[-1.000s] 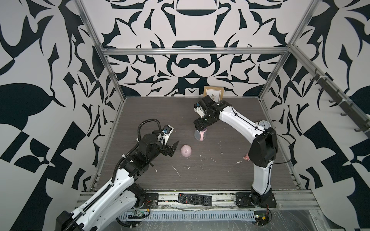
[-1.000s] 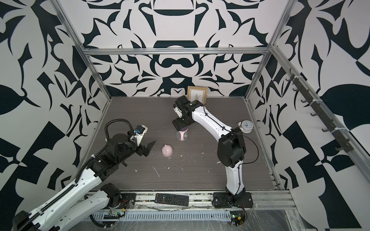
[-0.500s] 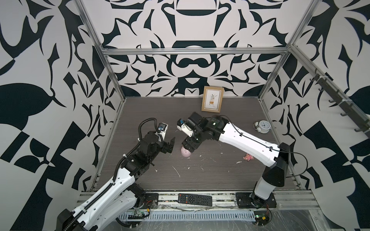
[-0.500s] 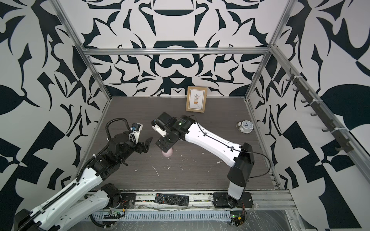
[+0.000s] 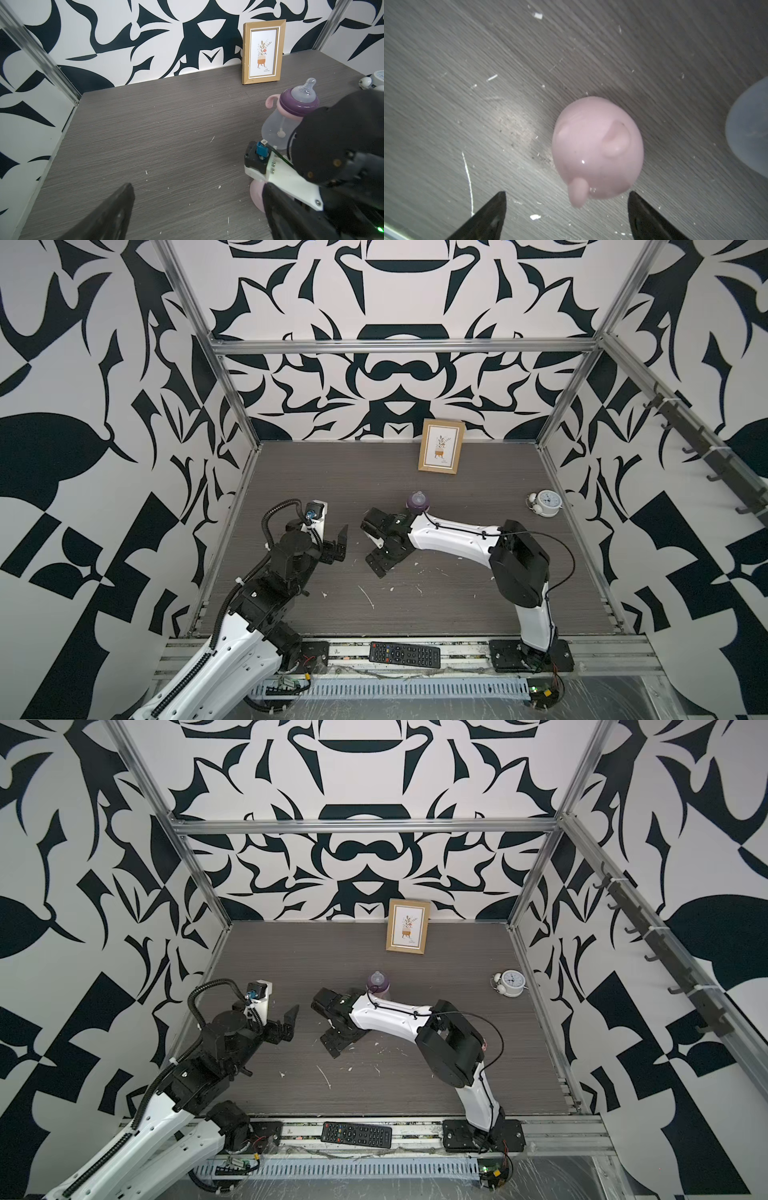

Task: Assemble the baby bottles
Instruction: Pick up the lid from the center of the board.

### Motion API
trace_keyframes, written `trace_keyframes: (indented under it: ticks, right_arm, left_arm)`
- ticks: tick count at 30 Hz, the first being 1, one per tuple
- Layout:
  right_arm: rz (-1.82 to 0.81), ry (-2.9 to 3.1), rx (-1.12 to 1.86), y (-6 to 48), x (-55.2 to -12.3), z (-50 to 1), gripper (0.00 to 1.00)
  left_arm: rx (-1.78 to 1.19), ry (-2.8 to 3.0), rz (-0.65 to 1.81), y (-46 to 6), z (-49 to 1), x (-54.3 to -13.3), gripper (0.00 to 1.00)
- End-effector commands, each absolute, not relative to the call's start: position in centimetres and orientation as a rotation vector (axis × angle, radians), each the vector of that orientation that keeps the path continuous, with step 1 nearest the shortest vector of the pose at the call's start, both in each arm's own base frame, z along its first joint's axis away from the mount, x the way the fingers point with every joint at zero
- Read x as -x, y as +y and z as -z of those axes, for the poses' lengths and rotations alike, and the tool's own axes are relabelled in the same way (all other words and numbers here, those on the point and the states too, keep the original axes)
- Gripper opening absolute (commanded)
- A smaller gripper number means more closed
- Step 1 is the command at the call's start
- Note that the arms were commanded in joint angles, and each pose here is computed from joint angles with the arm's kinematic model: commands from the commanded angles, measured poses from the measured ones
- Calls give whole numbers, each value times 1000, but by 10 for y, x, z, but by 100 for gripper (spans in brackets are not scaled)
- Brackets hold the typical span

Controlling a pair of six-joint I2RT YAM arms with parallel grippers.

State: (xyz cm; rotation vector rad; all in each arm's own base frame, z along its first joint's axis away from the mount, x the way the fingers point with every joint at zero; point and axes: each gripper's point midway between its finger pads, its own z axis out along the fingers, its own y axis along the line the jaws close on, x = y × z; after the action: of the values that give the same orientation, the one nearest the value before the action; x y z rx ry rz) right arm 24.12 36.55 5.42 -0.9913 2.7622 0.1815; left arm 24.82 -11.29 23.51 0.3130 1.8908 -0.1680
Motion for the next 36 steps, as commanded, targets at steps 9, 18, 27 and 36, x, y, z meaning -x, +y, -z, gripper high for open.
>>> trace_keyframes:
  ticks: [9, 18, 27, 36]
  right_arm:
    - [-219, 2752, 771, 364, -277, -37, 93]
    - [-256, 2732, 774, 372, -285, -36, 93]
    - [-235, 2726, 768, 375, -291, -36, 90]
    - [-183, 2715, 776, 376, -298, -37, 85]
  left_arm:
    - [-312, 1928, 151, -110, -223, -247, 100]
    - [-319, 1929, 158, -112, -221, -246, 99]
    - [-328, 1933, 159, -113, -219, -246, 99]
    - [-341, 1941, 155, -114, -217, -247, 99]
